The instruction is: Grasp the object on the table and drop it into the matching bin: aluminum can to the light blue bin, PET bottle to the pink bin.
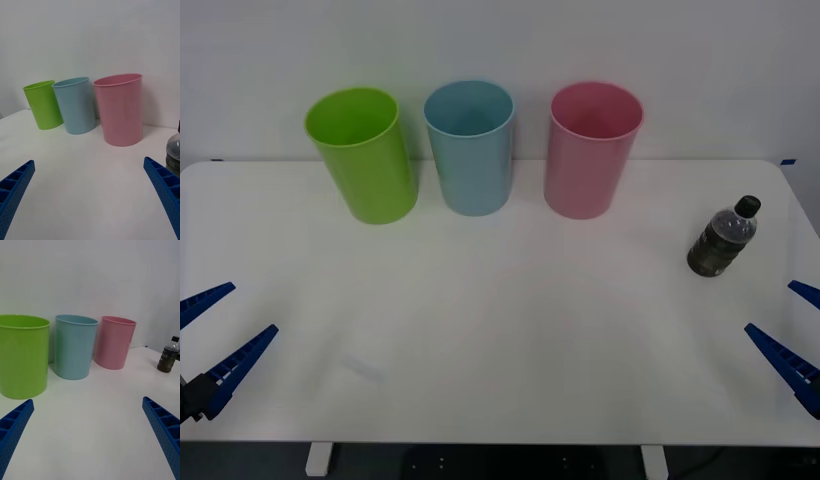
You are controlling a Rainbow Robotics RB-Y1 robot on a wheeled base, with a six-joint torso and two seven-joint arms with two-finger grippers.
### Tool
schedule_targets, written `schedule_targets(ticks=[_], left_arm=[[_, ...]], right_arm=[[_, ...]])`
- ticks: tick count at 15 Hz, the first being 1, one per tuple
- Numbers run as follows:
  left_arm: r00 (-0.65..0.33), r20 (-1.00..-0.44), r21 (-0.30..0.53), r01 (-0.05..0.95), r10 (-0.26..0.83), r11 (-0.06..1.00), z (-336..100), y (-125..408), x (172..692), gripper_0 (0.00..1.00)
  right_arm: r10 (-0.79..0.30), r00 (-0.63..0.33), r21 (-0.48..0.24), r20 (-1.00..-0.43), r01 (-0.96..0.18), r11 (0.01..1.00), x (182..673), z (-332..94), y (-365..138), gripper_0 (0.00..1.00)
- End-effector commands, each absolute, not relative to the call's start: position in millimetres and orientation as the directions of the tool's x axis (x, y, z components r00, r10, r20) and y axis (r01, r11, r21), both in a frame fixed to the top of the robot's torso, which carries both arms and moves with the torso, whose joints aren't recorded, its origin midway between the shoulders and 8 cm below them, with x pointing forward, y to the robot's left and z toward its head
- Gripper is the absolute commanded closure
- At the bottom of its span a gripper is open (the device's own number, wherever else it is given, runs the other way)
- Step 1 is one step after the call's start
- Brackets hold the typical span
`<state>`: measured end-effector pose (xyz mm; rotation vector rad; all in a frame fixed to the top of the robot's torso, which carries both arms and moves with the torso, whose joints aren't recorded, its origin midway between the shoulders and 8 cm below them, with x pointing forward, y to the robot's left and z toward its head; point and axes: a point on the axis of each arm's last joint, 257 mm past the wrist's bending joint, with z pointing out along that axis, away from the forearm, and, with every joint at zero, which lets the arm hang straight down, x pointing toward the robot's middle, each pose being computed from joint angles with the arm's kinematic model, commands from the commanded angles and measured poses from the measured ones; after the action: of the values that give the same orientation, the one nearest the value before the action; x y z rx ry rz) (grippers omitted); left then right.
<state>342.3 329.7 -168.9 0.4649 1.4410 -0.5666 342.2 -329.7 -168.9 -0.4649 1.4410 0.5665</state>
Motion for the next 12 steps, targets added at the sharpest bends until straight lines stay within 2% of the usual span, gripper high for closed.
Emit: schedule_targets(ticks=[1,3,8,12], left_arm=[[0.041,-0.996,-0.039,0.618,-0.082,0.785,-169,330,342,0.00],[0.041,-0.996,-0.039,0.618,-0.082,0.785,-169,330,342,0.00],[0.041,-0.996,-0.039,0.618,-0.082,0.785,-169,330,342,0.00],[0.041,-0.996,-0.039,0.618,-0.082,0.785,-169,330,342,0.00]], right_arm=[[0.082,0.041,0.039,-0.996,-0.618,0.785,342,-169,-330,0.00],[0.125,0.049,0.070,-0.991,-0.607,0.792,341,-167,-330,0.00],[0.134,0.030,0.088,-0.991,-0.608,0.789,335,-166,-334,0.00],[0.126,0.004,0.102,-0.992,-0.565,0.819,332,-176,-347,0.00]])
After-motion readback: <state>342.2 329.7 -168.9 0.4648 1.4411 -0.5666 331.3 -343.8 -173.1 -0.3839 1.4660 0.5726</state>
